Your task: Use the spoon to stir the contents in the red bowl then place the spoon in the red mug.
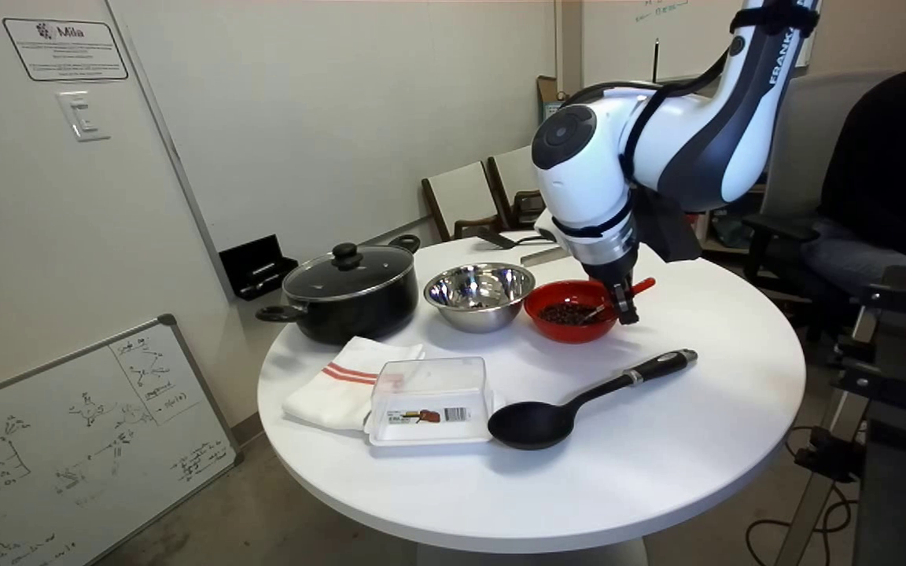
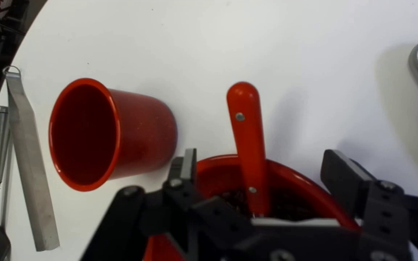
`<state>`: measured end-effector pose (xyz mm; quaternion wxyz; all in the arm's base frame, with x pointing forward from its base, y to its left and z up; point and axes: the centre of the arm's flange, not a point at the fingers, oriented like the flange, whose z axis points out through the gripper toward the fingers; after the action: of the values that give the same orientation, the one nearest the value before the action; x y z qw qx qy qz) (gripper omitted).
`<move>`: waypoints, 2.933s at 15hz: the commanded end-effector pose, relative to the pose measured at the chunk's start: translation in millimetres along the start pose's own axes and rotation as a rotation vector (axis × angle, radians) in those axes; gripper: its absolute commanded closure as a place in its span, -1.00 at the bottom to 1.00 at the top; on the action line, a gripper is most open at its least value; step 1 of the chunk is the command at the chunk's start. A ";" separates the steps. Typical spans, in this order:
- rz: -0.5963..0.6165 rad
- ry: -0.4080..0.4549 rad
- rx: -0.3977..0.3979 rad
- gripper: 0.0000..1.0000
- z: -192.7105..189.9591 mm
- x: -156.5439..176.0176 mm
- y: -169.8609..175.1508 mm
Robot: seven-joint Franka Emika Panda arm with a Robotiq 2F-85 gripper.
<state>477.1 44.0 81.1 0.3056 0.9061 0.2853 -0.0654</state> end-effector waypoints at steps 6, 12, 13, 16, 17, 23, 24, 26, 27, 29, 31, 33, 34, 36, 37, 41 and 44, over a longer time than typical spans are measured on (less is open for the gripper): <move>-0.029 -0.022 0.040 0.34 5.6 12.0 3.5; -0.029 -0.023 0.018 0.05 -4.9 10.0 -0.1; -0.031 -0.022 0.014 0.52 -6.9 10.2 -1.2; -0.039 -0.018 0.005 0.75 -11.5 11.3 -4.1; -0.042 -0.016 0.003 0.88 -13.7 10.2 -5.8; -0.053 -0.012 -0.010 0.92 -18.9 6.7 -12.8; -0.053 -0.012 -0.013 0.92 -19.0 6.5 -13.5; -0.038 -0.019 -0.051 0.93 -20.5 5.8 -14.7; -0.032 -0.025 -0.071 0.93 -23.1 4.7 -15.8; -0.023 -0.044 -0.131 0.93 -29.8 2.4 -18.3; -0.018 -0.053 -0.179 0.93 -38.4 0.5 -20.8; -0.018 -0.057 -0.205 0.93 -46.4 -0.3 -22.6; -0.021 -0.065 -0.214 0.93 -48.8 -0.5 -23.0; -0.030 -0.099 -0.204 0.93 -51.0 -0.8 -23.1; -0.032 -0.120 -0.193 0.93 -51.4 -1.5 -22.5; -0.002 -0.180 -0.199 0.93 -52.4 -3.8 -20.3; 0.029 -0.215 -0.178 0.93 -53.4 -6.0 -19.4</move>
<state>459.7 84.3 104.6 0.4165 0.8647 0.2562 -0.1149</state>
